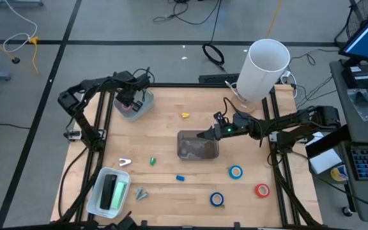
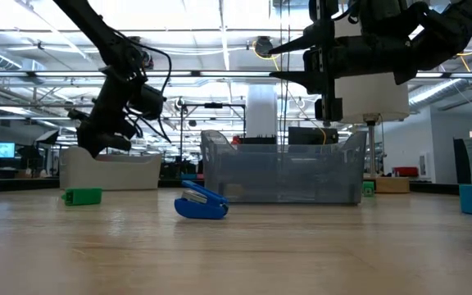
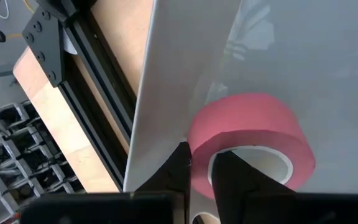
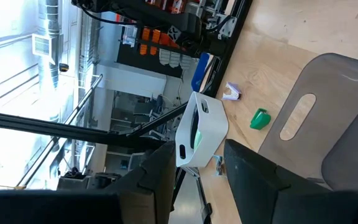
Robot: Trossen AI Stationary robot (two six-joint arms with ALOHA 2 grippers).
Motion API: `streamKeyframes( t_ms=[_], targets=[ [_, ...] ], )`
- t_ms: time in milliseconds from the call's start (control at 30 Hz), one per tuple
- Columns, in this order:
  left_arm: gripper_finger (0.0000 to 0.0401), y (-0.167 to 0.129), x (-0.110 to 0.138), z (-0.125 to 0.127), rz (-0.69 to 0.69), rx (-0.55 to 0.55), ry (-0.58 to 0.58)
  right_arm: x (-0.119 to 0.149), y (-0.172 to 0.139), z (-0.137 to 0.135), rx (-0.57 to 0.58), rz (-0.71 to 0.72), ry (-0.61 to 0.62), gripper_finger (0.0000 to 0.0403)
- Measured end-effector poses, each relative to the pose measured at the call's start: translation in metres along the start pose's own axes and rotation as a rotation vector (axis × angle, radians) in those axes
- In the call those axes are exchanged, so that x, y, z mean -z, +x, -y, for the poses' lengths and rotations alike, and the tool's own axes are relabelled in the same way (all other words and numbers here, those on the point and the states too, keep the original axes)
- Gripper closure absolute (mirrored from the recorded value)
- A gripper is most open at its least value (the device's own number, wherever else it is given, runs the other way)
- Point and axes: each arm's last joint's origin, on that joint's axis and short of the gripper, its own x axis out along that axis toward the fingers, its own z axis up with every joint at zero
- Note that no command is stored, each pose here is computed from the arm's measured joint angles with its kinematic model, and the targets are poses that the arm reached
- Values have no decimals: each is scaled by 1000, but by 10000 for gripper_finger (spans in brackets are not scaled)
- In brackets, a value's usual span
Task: Pick and place Stapler, Stapler remover, tape
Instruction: Put the pink tape into the grey bin
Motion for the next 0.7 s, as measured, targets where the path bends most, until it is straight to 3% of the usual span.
streamKeyframes(
  t_ms=[700],
  targets=[
    [311,2,1,0,-20,-8,15,0,0,0,0,0,2,275]
  ],
)
